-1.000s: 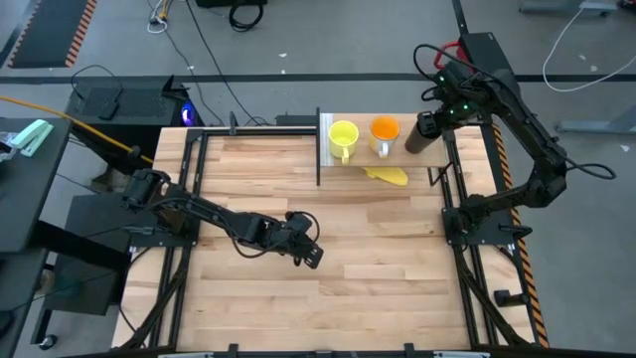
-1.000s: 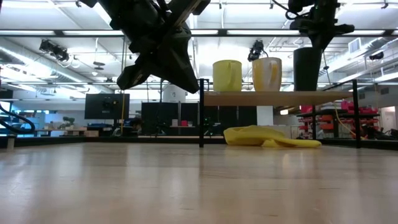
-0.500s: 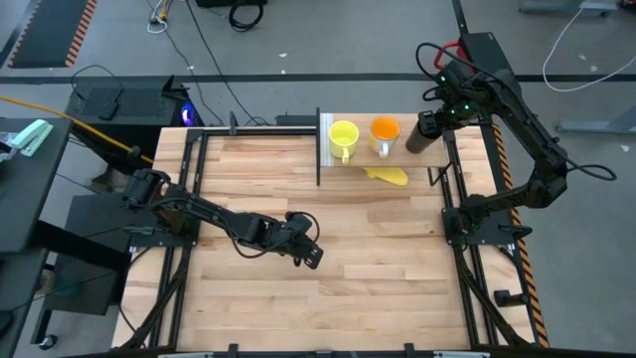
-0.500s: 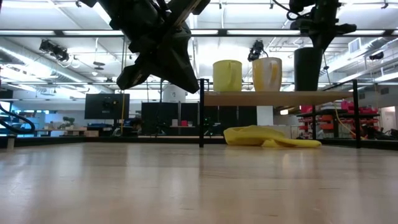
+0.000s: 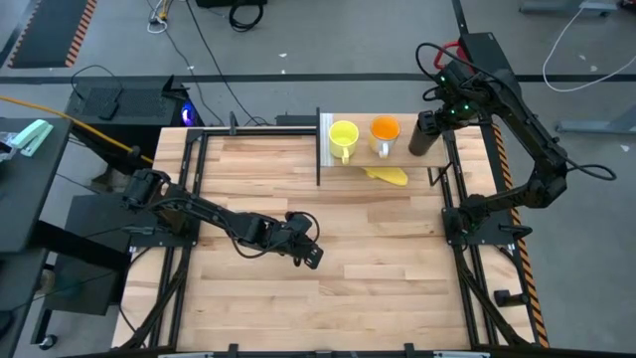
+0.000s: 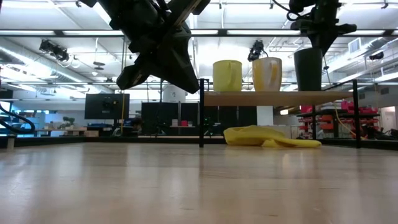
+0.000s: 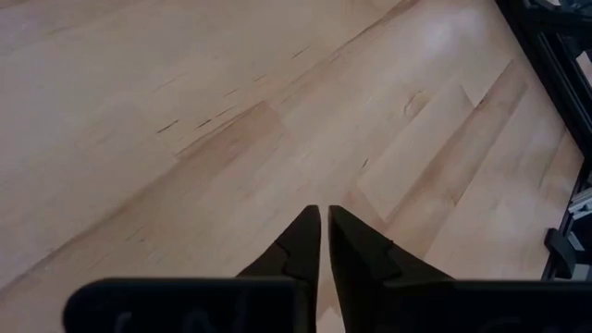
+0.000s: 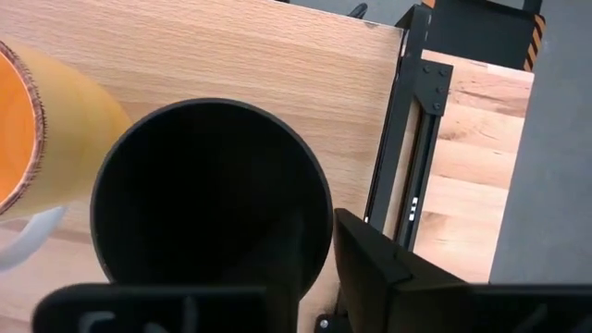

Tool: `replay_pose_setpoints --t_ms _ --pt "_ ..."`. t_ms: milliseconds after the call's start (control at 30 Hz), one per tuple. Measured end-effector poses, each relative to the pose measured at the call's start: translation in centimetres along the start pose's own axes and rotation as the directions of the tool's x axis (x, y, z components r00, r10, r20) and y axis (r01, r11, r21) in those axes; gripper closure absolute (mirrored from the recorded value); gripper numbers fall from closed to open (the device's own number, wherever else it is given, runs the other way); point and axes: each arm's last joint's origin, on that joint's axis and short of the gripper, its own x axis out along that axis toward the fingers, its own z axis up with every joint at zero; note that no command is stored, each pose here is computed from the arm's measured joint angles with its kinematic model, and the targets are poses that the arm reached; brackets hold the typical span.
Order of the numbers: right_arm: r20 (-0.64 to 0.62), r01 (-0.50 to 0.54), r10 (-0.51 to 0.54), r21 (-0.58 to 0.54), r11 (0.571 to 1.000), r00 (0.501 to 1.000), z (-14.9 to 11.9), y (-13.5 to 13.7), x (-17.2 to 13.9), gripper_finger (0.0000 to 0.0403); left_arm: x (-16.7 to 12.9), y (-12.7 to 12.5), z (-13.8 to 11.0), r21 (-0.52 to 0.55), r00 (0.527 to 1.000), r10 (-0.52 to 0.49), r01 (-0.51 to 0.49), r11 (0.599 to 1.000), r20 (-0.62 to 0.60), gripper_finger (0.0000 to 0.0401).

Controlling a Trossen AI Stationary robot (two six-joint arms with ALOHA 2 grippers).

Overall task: Stack small to large cups/mugs on shelf
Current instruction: Put the black cup on the shelf, then return to Home Position

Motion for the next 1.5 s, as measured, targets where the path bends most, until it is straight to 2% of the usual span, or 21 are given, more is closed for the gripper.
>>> replay_pose_setpoints --t_ms 167,267,500,633,867,1000,1100,1367,1500 --pt "0.023 -0.011 0.011 -0.003 1.000 1.000 0.1 0.1 -0.1 0.0312 0.0 0.0 0.0 0.000 1.000 0.000 0.000 1.000 0.000 0.0375" --pt "0.079 -0.036 0.036 -0.007 0.999 0.996 0.2 0.1 -0.5 0.0304 0.0 0.0 0.0 0.000 1.000 0.000 0.000 1.000 0.000 0.0376" --pt "0.165 -0.077 0.077 -0.009 0.997 0.983 -0.9 -0.7 -2.2 0.0298 0.0 0.0 0.0 0.000 1.000 0.000 0.000 1.000 0.000 0.0367" --pt "0.205 -0.107 0.108 -0.014 0.994 0.973 -2.3 -1.5 -3.5 0.0298 0.0 0.0 0.0 0.000 1.000 0.000 0.000 1.000 0.000 0.0365" --pt "0.255 -0.267 0.269 -0.042 0.963 0.929 -7.1 -3.7 -6.8 0.0298 0.0 0.0 0.0 0.000 1.000 0.000 0.000 1.000 0.000 0.0371" --pt "0.321 -0.357 0.360 -0.069 0.932 0.876 -11.1 -5.6 -8.7 0.0298 0.0 0.0 0.0 0.001 1.000 0.000 0.000 1.000 0.000 0.0376" --pt "0.406 -0.422 0.399 -0.035 0.906 0.822 -14.4 -7.3 -9.9 0.0298 0.0 0.0 0.1 0.001 1.000 0.009 -0.009 1.000 0.020 0.0375" --pt "0.618 -0.574 0.488 -0.071 0.816 0.617 -23.8 -11.7 -11.1 0.0298 0.0 0.1 0.2 0.000 0.998 0.024 -0.024 1.000 0.053 0.0365" --pt "0.670 -0.643 0.506 -0.056 0.764 0.543 -26.7 -12.9 -10.8 0.0298 0.0 0.1 0.2 0.001 0.998 0.024 -0.024 1.000 0.053 0.0368"
